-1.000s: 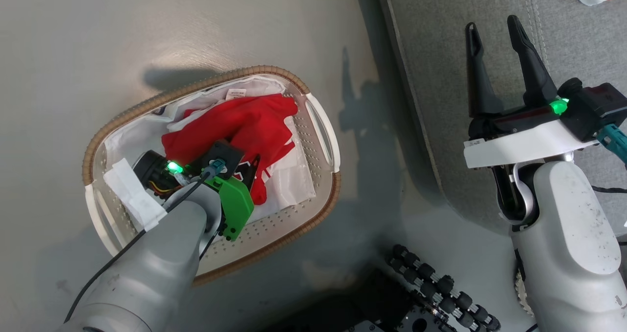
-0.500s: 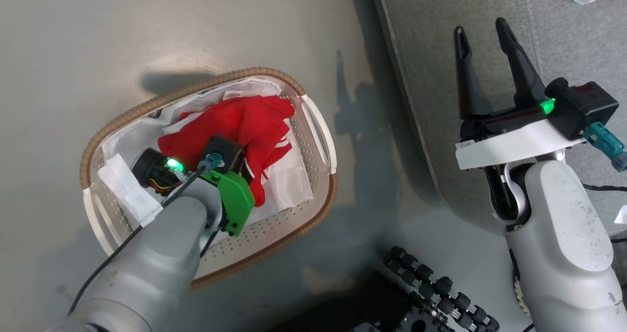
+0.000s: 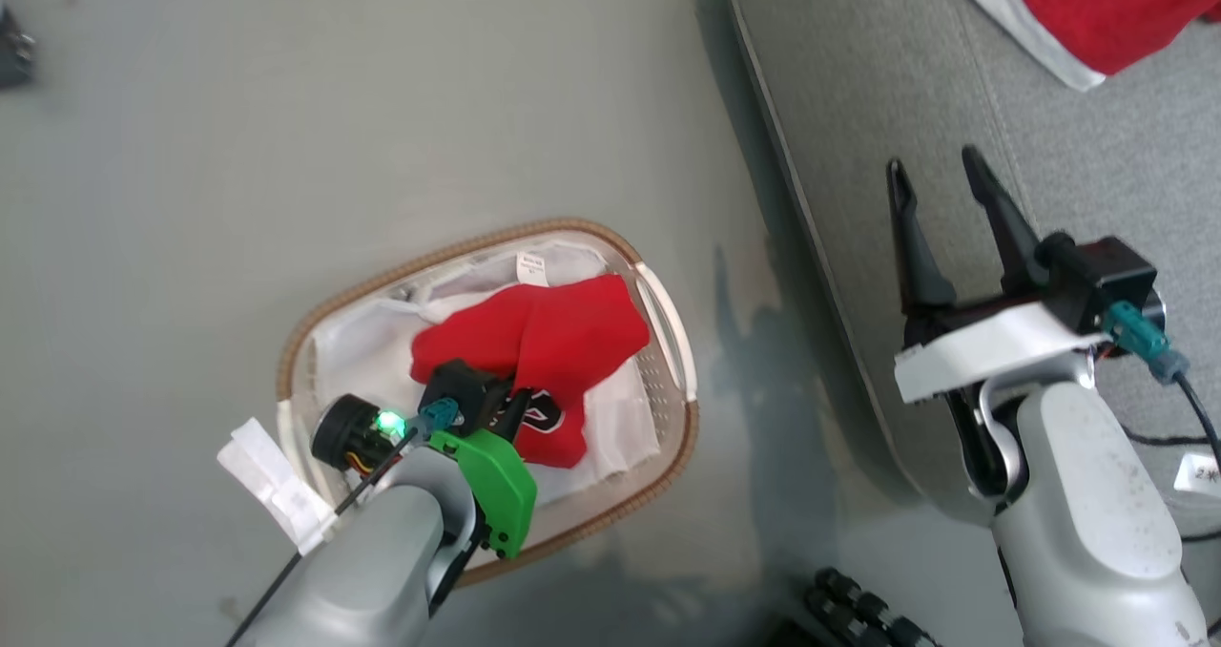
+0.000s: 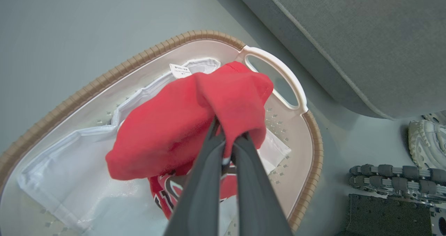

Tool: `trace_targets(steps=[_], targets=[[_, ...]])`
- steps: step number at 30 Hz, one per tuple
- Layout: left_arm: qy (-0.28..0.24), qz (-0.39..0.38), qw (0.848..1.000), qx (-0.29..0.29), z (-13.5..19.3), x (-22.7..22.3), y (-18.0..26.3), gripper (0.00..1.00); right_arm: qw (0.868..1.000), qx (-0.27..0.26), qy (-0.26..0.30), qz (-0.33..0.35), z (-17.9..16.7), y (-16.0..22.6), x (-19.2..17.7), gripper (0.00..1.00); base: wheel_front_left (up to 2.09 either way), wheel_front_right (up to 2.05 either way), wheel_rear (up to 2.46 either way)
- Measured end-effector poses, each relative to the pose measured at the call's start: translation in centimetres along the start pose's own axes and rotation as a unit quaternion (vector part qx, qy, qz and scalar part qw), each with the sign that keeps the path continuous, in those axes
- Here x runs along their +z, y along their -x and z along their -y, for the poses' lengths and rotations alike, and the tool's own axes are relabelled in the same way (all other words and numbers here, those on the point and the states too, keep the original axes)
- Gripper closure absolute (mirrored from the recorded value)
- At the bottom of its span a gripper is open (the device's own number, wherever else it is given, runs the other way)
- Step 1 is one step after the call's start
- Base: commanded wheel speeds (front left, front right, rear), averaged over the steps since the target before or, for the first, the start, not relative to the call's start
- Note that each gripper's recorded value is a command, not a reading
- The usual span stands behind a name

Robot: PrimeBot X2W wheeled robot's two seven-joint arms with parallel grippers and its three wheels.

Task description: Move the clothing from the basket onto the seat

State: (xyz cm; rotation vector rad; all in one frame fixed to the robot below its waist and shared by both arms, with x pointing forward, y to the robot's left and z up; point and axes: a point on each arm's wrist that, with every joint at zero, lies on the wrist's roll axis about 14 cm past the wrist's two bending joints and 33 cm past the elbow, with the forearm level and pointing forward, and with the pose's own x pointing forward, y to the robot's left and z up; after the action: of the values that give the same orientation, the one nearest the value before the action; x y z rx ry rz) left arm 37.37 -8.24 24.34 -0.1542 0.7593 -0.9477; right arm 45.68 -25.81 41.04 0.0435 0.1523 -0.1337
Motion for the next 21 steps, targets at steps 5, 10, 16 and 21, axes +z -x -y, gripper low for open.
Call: trace_targets(steps=[5, 10, 16, 21], targets=[[-0.012, 0.056, 0.998, 0.019, 0.8, 3.5, 2.6, 1.0, 1.0, 0.005, -0.013, 0.004, -0.6, 1.8, 0.7, 0.0, 0.0, 0.0, 0.0], [-0.025, 0.122, 0.991, 0.051, 0.9, 7.4, 5.8, 1.0, 0.999, 0.014, -0.03, 0.004, -1.6, 3.6, 0.9, 0.0, 0.0, 0.0, 0.0], [-0.054, 0.218, 0.972, 0.073, 2.3, 13.1, 9.8, 1.0, 0.998, 0.035, -0.043, 0.014, -3.2, 5.3, 1.7, 0.0, 0.0, 0.0, 0.0], [-0.085, 0.303, 0.946, 0.078, 4.3, 18.4, 13.4, 1.0, 0.997, 0.053, -0.05, 0.022, -4.5, 6.5, 2.4, 0.0, 0.0, 0.0, 0.0]])
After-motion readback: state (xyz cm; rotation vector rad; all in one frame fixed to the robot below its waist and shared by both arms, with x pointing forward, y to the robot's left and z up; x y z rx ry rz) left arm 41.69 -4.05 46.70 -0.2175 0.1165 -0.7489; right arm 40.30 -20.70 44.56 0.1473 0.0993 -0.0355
